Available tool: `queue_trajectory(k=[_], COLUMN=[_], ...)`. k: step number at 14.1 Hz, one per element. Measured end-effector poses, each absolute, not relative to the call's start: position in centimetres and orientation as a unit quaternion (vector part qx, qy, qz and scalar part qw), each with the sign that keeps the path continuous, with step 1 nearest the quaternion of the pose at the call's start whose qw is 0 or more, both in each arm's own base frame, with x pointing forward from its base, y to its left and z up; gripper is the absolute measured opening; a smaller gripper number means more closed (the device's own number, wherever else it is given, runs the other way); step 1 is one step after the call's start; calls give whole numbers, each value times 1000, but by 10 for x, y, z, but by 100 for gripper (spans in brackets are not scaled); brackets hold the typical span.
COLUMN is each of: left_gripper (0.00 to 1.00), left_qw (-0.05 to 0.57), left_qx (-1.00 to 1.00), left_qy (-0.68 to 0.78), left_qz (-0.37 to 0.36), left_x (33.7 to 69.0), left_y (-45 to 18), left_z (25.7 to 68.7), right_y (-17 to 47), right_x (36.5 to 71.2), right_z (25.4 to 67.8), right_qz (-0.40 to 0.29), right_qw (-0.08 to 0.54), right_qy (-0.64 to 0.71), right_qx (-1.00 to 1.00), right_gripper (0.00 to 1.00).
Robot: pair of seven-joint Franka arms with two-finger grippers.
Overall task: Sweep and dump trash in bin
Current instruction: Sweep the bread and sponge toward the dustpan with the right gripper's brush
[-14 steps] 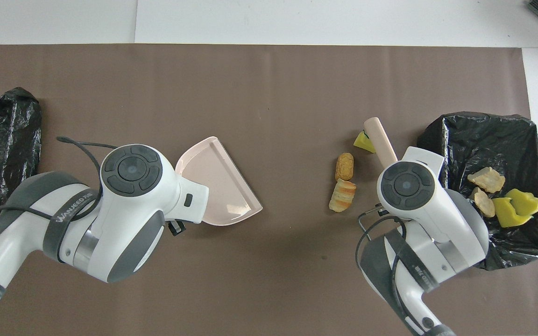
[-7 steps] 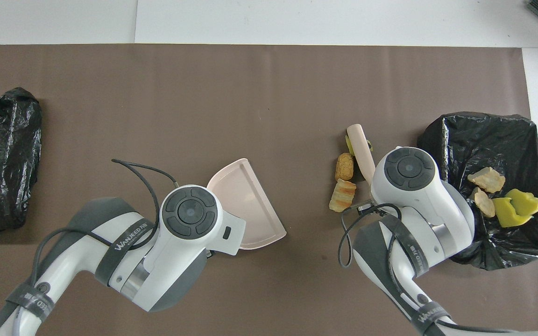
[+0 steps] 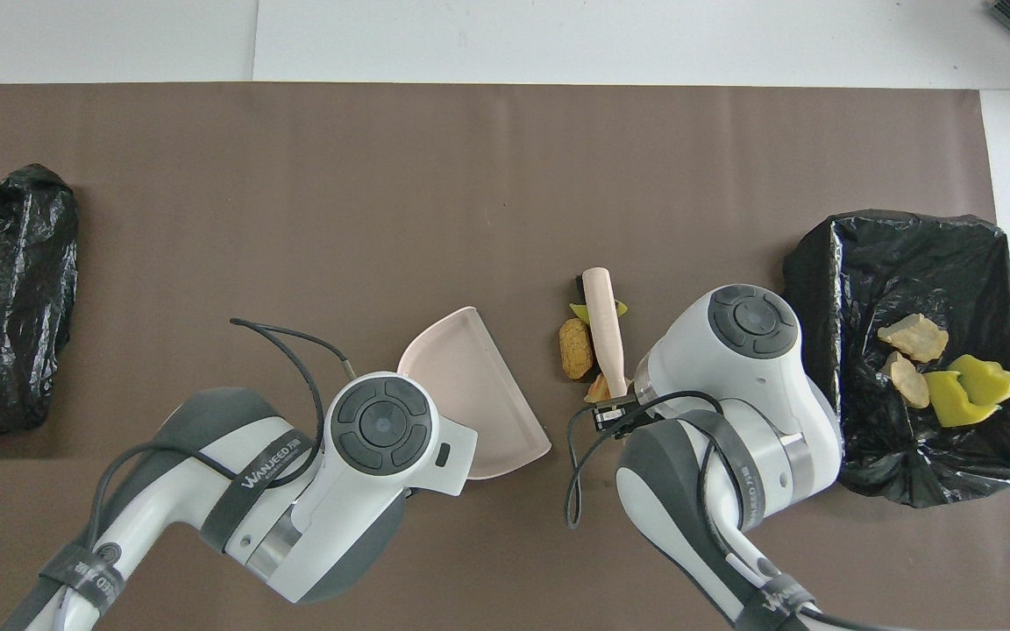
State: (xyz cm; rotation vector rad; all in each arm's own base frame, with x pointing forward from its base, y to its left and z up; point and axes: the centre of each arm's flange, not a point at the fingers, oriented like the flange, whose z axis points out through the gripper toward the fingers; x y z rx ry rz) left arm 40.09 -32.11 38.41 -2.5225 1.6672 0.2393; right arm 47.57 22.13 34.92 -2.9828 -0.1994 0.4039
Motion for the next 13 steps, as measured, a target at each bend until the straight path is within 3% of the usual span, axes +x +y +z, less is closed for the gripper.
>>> queue_trajectory(k=[8, 13], left_gripper=[32, 32], left_qw=[54, 52], left_qx=[-831, -824], left_qy=[549, 560], left_qz=[73, 69], left_x=[399, 401], left_y=[-319, -317], left_z=[382, 382], right_y=[285, 237], right_x=[444, 448], right_z=[359, 408], right_qz=[183, 214], right_qw=[219, 238], right_qy=[-105, -80], right_qx=[-953, -944], right_gripper=[26, 26])
